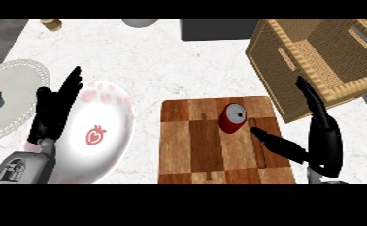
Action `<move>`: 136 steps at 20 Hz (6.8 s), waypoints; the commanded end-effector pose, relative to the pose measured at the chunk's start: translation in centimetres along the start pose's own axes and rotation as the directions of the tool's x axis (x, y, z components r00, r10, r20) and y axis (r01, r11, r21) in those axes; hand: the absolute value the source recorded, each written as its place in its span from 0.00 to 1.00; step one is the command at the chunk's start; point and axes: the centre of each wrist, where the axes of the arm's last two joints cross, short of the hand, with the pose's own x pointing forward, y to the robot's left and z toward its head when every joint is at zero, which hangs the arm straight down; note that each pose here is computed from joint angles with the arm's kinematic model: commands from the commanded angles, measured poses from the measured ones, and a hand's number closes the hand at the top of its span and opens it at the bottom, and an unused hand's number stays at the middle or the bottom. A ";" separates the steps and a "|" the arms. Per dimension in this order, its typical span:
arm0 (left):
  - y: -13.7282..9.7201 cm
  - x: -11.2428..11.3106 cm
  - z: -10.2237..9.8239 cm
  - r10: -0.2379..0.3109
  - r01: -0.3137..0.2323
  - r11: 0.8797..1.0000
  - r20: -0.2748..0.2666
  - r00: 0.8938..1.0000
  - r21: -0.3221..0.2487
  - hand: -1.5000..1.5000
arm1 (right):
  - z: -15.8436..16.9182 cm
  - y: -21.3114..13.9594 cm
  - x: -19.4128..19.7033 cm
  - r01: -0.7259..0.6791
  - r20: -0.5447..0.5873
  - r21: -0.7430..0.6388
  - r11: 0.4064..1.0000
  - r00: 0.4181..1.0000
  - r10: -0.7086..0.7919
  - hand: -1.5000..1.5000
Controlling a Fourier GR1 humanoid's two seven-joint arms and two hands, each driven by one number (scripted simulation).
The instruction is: Pick the can from the cutting board and place it in the basket
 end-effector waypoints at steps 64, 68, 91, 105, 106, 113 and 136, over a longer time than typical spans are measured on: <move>-3.5 1.5 -0.7 0.001 0.000 0.999 0.012 1.000 -0.038 0.50 | 0.6 3.1 3.7 -0.235 -0.315 0.528 0.816 0.838 0.446 0.00; -3.1 2.1 0.2 -0.018 0.019 0.999 0.022 1.000 -0.036 0.50 | -2.4 4.4 1.6 -0.214 -0.343 0.539 0.815 0.828 0.444 0.00; -0.5 0.2 -0.9 0.015 -0.014 0.999 0.004 1.000 -0.046 0.50 | -0.5 8.0 1.8 -0.419 -0.137 0.565 0.711 0.802 0.581 1.00; -2.4 -1.4 -0.8 0.001 0.000 0.999 0.009 1.000 -0.040 0.50 | -4.8 17.8 3.8 -0.688 0.325 0.700 0.191 0.545 0.773 1.00; -2.3 1.9 -1.7 0.002 -0.001 0.999 0.010 1.000 -0.050 0.50 | -4.3 16.9 4.2 -0.644 0.256 0.706 0.295 0.620 0.741 1.00; -2.3 0.4 -1.2 -0.003 0.004 1.000 0.021 1.000 -0.029 0.50 | -8.0 12.7 11.6 -0.410 0.034 0.652 0.637 0.856 0.516 1.00; -0.8 -0.1 -1.5 -0.008 0.009 0.999 0.024 1.000 -0.043 0.50 | -23.1 -0.5 25.7 -0.394 -0.181 0.280 0.876 0.874 0.451 1.00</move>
